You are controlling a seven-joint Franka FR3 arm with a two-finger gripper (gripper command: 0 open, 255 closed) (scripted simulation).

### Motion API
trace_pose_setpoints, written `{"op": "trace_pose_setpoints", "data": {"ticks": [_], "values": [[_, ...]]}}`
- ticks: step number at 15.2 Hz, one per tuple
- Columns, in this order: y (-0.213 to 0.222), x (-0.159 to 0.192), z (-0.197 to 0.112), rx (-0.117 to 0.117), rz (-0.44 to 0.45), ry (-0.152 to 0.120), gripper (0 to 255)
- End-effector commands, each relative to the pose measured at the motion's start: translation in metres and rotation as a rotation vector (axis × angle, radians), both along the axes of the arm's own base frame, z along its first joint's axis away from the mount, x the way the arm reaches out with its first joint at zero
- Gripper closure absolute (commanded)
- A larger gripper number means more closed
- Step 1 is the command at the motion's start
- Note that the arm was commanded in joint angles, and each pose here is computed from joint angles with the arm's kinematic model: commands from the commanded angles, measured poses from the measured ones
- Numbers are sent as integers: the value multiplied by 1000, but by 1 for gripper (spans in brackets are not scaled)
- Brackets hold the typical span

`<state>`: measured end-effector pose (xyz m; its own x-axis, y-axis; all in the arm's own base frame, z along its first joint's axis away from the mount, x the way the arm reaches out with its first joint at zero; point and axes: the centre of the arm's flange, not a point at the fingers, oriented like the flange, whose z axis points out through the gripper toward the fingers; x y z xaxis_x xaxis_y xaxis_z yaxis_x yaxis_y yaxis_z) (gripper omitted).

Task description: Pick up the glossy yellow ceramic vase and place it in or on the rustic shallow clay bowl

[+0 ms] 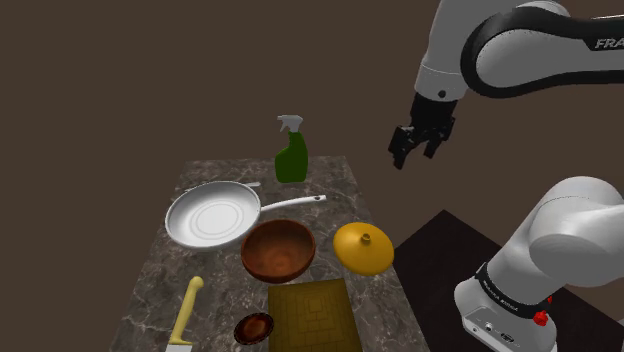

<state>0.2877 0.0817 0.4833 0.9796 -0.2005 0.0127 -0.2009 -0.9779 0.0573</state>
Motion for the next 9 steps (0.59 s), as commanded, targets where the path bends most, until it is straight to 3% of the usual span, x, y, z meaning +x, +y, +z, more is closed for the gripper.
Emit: {"op": "trace_pose_setpoints", "data": {"ticks": [1, 9], "values": [[17, -1, -17, 5, -12, 0, 0], [91, -3, -89, 20, -49, 6, 0]]}}
